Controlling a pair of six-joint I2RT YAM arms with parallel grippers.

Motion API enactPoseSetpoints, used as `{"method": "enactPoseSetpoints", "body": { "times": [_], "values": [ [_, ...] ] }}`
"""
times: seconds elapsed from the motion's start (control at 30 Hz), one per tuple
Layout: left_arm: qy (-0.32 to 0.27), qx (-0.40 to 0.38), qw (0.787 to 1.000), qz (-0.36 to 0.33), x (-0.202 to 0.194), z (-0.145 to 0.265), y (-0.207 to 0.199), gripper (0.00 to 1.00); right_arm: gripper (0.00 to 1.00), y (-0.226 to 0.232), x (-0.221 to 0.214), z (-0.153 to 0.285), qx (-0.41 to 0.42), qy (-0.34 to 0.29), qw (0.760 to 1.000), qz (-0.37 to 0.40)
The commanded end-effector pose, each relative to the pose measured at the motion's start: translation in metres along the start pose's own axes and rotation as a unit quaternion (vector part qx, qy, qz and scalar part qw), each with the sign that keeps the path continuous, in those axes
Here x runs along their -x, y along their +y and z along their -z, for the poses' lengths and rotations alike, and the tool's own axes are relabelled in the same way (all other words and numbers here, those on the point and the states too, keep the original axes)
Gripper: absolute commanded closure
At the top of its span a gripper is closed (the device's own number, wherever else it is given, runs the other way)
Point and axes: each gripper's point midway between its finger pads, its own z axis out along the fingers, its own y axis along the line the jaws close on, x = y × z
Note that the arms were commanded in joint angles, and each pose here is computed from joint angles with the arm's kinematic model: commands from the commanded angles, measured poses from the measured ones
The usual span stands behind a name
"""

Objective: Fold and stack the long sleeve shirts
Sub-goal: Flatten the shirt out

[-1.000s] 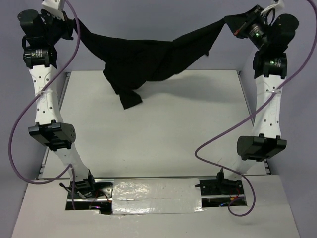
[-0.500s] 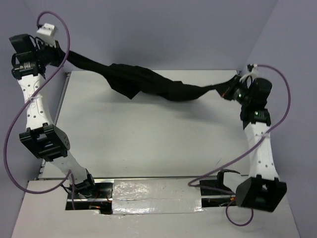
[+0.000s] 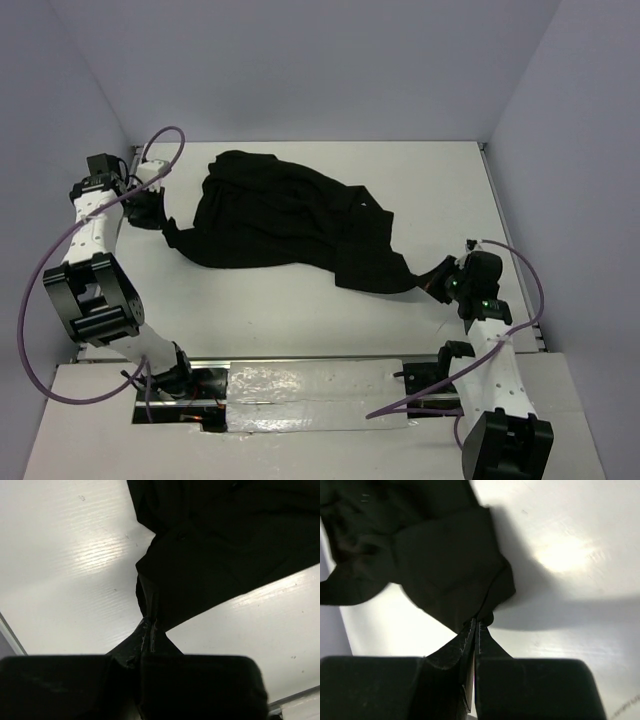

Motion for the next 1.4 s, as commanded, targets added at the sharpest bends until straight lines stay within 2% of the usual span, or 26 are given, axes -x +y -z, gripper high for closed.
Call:
{"method": "enactPoseSetpoints", "body": {
  "times": [0.0,0.1,0.2,0.27,0.37,0.47,0.57,0.7,0.73,0.77,0.8,0.83,0.87,0.9,0.93,1.0,1.03,1.07,1.1,1.13,1.17,1.2,1.27,1.3,1.33,1.37],
  "values": [
    [-0.048,0.024,0.999,0.007,0.036,-0.002,0.019,1.00,1.00,-0.005,0.015,0.000,-0.028,-0.034,0.999,-0.020],
    [-0.097,0.004,0.995,0.000,0.082,0.006,0.010,1.00,1.00,0.005,0.040,0.004,-0.035,-0.054,0.998,-0.012],
    [-0.165,-0.022,0.986,-0.010,0.129,0.022,-0.003,1.00,1.00,0.033,0.068,0.013,0.000,-0.083,0.996,0.035],
    [-0.222,-0.017,0.975,-0.021,0.168,0.044,-0.006,1.00,1.00,0.066,0.098,0.028,0.037,-0.116,0.990,0.074],
    [-0.282,0.003,0.959,-0.028,0.218,0.061,-0.008,1.00,1.00,0.086,0.129,0.039,0.035,-0.139,0.984,0.103],
    [-0.279,0.021,0.960,-0.028,0.240,0.037,-0.006,1.00,1.00,0.079,0.130,0.022,0.023,-0.108,0.990,0.089],
    [-0.272,0.033,0.962,-0.008,0.251,-0.005,0.000,1.00,1.00,0.058,0.122,-0.002,0.000,-0.081,0.995,0.059],
    [-0.233,0.063,0.970,0.013,0.255,-0.082,0.011,1.00,1.00,0.026,0.123,-0.023,-0.052,-0.079,0.995,0.019],
    [-0.244,0.075,0.967,0.008,0.271,-0.081,0.014,0.90,1.00,0.018,0.121,-0.029,-0.064,-0.071,0.995,0.007],
    [-0.195,0.071,0.978,0.010,0.251,-0.123,0.018,0.81,0.99,0.014,0.122,-0.032,-0.070,-0.068,0.995,-0.006],
    [-0.181,0.076,0.980,0.003,0.251,-0.133,0.017,0.70,0.92,0.008,0.124,-0.035,-0.080,-0.066,0.994,-0.013],
    [-0.190,0.080,0.978,-0.017,0.268,-0.131,0.009,0.49,0.81,0.002,0.130,-0.039,-0.093,-0.062,0.993,-0.022],
    [-0.138,0.085,0.987,-0.024,0.243,-0.159,0.012,0.44,0.51,-0.001,0.134,-0.040,-0.101,-0.059,0.993,-0.020],
    [-0.131,0.086,0.987,-0.034,0.243,-0.160,0.006,0.38,0.42,-0.004,0.132,-0.039,-0.114,-0.047,0.992,-0.020],
    [-0.118,0.080,0.989,-0.040,0.236,-0.163,0.004,0.33,0.37,0.000,0.144,-0.037,-0.120,-0.052,0.991,-0.008],
    [-0.135,0.076,0.987,-0.045,0.240,-0.134,-0.003,0.31,0.34,0.003,0.150,-0.025,-0.134,-0.060,0.989,0.013],
    [-0.104,0.068,0.991,-0.044,0.211,-0.142,-0.005,0.30,0.33,0.005,0.156,-0.019,-0.142,-0.074,0.987,0.023],
    [-0.143,0.069,0.985,-0.060,0.226,-0.098,-0.016,0.29,0.32,0.006,0.155,-0.013,-0.145,-0.078,0.986,0.029],
    [-0.125,0.062,0.988,-0.066,0.199,-0.109,-0.020,0.04,0.31,0.011,0.155,-0.004,-0.142,-0.088,0.985,0.041],
    [-0.129,0.063,0.985,-0.096,0.192,-0.098,-0.023,0.04,0.31,0.011,0.154,0.000,-0.143,-0.091,0.984,0.044],
    [-0.157,0.053,0.978,-0.124,0.198,-0.068,-0.037,0.05,0.30,0.010,0.149,0.004,-0.148,-0.089,0.984,0.045],
    [-0.151,0.036,0.976,-0.152,0.187,-0.068,-0.051,0.07,0.30,0.012,0.146,0.008,-0.142,-0.092,0.984,0.051],
    [-0.109,0.017,0.960,-0.257,0.143,-0.074,-0.066,0.16,0.30,0.008,0.130,0.006,-0.135,-0.073,0.987,0.046],
    [-0.087,0.007,0.947,-0.311,0.127,-0.084,-0.086,0.21,0.30,0.008,0.125,0.005,-0.130,-0.068,0.988,0.044],
    [-0.045,-0.007,0.921,-0.387,0.088,-0.100,-0.090,0.28,0.30,0.005,0.117,0.002,-0.128,-0.057,0.989,0.037],
    [-0.038,-0.003,0.906,-0.421,0.079,-0.099,-0.094,0.30,0.30,0.004,0.112,0.000,-0.125,-0.048,0.990,0.032]
  ]
}}
